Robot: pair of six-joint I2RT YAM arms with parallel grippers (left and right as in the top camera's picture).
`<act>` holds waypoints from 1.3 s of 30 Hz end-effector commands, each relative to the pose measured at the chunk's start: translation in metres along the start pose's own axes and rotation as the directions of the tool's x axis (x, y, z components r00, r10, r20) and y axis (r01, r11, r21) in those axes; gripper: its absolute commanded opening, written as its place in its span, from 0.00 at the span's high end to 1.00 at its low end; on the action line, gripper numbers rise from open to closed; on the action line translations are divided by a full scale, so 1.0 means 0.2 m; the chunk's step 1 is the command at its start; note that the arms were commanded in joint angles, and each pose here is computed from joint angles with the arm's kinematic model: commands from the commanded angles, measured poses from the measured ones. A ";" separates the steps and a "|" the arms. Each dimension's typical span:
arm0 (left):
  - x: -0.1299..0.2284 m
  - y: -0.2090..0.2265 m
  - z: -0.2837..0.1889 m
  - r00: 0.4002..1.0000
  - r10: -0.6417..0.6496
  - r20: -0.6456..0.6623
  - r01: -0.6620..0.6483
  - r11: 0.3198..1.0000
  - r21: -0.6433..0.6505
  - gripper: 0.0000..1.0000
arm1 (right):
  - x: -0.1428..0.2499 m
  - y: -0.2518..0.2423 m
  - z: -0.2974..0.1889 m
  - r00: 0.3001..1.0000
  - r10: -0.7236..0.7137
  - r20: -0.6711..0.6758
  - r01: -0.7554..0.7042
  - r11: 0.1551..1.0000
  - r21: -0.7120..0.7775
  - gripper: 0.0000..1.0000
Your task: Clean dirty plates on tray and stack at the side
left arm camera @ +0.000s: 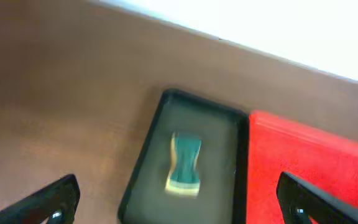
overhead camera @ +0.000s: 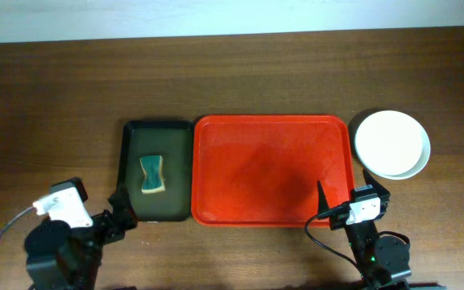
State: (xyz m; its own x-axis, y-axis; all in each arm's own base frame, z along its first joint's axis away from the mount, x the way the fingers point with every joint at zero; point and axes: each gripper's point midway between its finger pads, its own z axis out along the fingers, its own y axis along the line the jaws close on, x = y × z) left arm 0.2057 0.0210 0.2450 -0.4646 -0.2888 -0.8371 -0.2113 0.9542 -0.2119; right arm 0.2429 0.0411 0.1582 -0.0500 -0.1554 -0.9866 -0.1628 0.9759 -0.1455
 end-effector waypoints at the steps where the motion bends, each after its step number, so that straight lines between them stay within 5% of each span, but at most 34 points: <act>1: -0.25 -0.11 -0.10 0.970 0.000 0.243 -0.025 0.995 0.097 0.01 | 0.01 0.00 0.00 1.000 -0.006 -0.004 0.006 1.000 0.002 0.01; 4: -0.46 -0.23 -0.25 0.899 -0.014 0.438 -0.084 0.976 0.203 0.01 | 0.01 0.00 0.00 1.000 -0.006 -0.005 0.006 1.000 0.002 0.02; 9: -0.73 -0.35 -0.66 0.669 -0.086 0.738 -0.213 0.930 0.301 0.01 | 0.01 0.00 0.00 1.000 -0.006 -0.004 0.006 1.000 0.002 0.02; 20: -0.76 -0.36 -1.00 0.491 -0.168 0.855 -0.281 0.898 0.338 0.01 | 0.01 0.00 0.00 1.000 -0.006 -0.005 0.006 1.000 0.002 0.02; 26: -0.72 -0.36 -0.92 0.514 -0.161 0.843 -0.274 0.900 0.338 0.01 | 0.01 0.00 0.00 1.000 -0.006 -0.005 0.006 1.000 0.002 0.02; 34: -0.63 -0.33 -0.97 0.310 -0.230 0.922 -0.337 0.881 0.333 0.01 | 0.01 0.00 0.00 1.000 -0.006 -0.004 0.006 1.000 0.002 0.02; 39: -0.53 -0.33 -0.69 0.410 -0.197 0.891 -0.312 0.887 0.340 0.01 | 0.01 0.00 0.00 1.000 -0.006 -0.005 0.006 1.000 0.002 0.02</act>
State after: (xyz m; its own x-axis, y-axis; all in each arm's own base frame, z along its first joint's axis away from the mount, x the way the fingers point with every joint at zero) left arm 0.1325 -0.0204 0.4393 0.6598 -0.2248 -0.7171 0.2410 0.9671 -0.0815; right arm 0.2429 0.0411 0.1585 -0.0489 -0.1552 -0.9867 -0.1626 0.9759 -0.1455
